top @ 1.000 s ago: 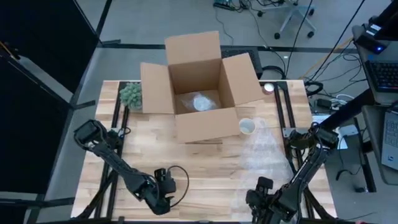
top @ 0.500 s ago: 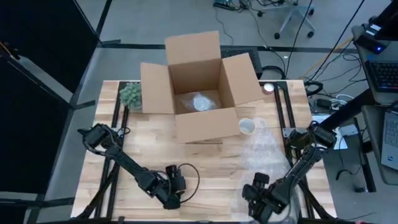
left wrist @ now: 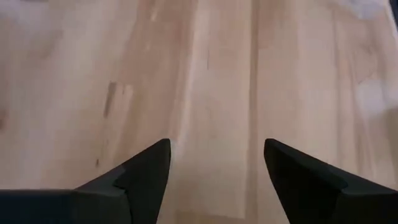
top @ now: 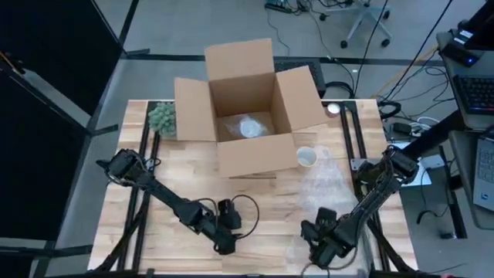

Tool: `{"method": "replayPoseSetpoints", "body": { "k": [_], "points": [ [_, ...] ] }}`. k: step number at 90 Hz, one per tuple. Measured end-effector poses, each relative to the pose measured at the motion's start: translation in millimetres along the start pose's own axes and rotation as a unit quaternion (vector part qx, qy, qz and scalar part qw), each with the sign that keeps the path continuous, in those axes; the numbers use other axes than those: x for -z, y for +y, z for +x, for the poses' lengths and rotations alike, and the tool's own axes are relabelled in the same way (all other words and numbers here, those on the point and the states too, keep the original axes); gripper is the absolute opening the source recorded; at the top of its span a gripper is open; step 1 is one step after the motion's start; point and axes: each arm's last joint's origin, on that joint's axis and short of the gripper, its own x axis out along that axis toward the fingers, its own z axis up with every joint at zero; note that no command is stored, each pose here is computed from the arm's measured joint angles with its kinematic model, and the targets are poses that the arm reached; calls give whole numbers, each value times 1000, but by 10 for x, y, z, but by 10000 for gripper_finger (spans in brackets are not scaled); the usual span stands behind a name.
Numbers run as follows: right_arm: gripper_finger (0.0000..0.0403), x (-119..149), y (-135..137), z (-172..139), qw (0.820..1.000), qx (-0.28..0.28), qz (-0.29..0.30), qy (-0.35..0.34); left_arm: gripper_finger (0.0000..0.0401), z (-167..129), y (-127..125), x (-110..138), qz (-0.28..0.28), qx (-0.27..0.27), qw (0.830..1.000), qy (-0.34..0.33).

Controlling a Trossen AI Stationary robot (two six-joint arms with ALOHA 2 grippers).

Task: Wrap mug
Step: Wrap the orange mug in the bubble wrap

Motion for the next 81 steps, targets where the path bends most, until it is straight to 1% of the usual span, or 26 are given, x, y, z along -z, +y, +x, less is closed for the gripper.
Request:
{"method": "replayPoseSetpoints", "body": {
  "k": [7,13,18,23,32,40,48,59,71,81],
  "points": [
    [263,16,-9,85,999,-13,19,-26,247,-1,-14,-20,-6,5,1000,-11],
    [263,-13,-92,196,998,11,51,-42,247,2,-18,-51,-6,11,1000,-23],
    [263,-62,-197,308,995,36,88,-34,247,4,-22,-73,-7,15,999,-33],
    [263,-144,-258,368,993,35,106,-27,247,5,-19,-83,-9,16,999,-36],
    [263,-338,-326,423,995,31,87,-36,247,5,-25,-95,-11,19,999,-42],
    [263,-556,-379,446,994,30,73,-75,247,9,-14,-106,-14,19,999,-44],
    [263,-770,-470,475,990,31,79,-110,247,18,4,-137,-20,20,998,-52],
    [263,-1039,-589,493,985,11,105,-136,247,19,0,-182,-29,28,997,-70],
    [263,-1212,-657,486,981,-9,108,-159,247,30,30,-248,-41,34,995,-89],
    [263,-1262,-706,420,981,-11,105,-165,247,38,59,-292,-50,35,993,-100]
  ]
}}
